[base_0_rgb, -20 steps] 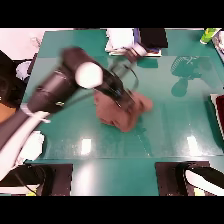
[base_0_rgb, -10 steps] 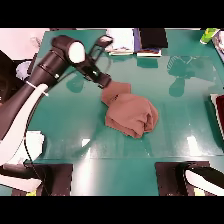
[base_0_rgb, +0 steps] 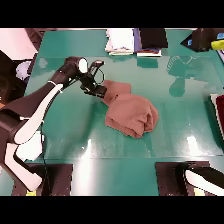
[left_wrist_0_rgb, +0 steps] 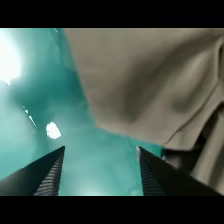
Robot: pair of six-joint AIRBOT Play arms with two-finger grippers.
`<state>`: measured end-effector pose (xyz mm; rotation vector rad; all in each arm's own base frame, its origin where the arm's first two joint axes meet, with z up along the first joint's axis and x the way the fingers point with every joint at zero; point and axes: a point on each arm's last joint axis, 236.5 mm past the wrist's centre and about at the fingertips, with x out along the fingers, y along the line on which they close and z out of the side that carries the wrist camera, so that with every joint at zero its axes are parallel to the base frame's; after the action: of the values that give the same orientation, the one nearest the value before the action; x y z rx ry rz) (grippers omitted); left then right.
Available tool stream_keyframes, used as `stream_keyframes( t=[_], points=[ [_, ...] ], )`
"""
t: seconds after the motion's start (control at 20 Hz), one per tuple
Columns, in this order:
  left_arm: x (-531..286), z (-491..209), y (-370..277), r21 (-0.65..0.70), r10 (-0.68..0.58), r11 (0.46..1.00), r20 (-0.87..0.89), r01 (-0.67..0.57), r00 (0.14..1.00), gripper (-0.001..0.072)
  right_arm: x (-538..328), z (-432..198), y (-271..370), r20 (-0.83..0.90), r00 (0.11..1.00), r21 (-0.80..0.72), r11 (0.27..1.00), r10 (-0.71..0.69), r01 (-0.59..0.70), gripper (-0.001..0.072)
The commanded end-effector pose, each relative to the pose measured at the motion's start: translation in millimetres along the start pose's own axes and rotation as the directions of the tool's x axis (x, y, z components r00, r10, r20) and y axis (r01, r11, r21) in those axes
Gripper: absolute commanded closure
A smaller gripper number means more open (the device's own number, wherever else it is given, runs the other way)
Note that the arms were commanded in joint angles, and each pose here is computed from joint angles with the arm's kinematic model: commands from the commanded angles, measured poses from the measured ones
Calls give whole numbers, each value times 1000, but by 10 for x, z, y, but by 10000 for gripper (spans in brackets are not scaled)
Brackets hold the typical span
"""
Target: Fold the shirts.
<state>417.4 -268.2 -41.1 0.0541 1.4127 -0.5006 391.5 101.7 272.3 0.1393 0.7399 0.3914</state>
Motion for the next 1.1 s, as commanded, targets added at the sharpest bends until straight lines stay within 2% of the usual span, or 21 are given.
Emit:
stream_keyframes(
  t=[0.0,0.35,0.4,0.45,0.5,0.6,0.7,0.85,0.95,1.0,1.05],
  points=[
    [278,-36,-100,-63,-80,995,-36,77,996,162,167,-185,-69,-54,999,24,1000,0,2,695],
    [375,20,-168,-92,-119,989,-20,116,993,165,212,-192,-91,-49,999,31,1000,-2,3,695],
    [358,45,-193,-94,-127,988,-12,126,992,262,212,-194,-88,-50,999,31,1000,-1,3,695],
    [337,70,-201,-83,-129,988,-4,128,992,510,211,-203,-89,-54,999,31,1000,-1,3,695],
    [299,101,-215,-63,-130,990,3,130,991,681,210,-229,-90,-65,998,31,1000,-1,3,696],
    [165,174,-205,-23,-111,994,14,111,994,685,202,-363,-111,-121,993,26,1000,-9,13,696],
    [-19,256,-107,38,-46,998,25,45,999,685,195,-571,-275,-196,978,24,996,-74,80,695],
    [-259,347,-9,90,23,996,44,-27,999,684,340,-1194,-594,-360,919,86,975,-159,203,695],
    [-312,367,-26,111,21,993,50,-27,999,684,559,-1681,-654,-465,876,121,970,-130,209,693],
    [-309,362,-28,110,20,994,47,-26,999,684,693,-1924,-624,-508,857,159,968,-87,192,624],
    [-309,348,-26,111,21,994,41,-26,999,684,822,-2133,-576,-545,838,203,964,-36,174,376]
  ],
)
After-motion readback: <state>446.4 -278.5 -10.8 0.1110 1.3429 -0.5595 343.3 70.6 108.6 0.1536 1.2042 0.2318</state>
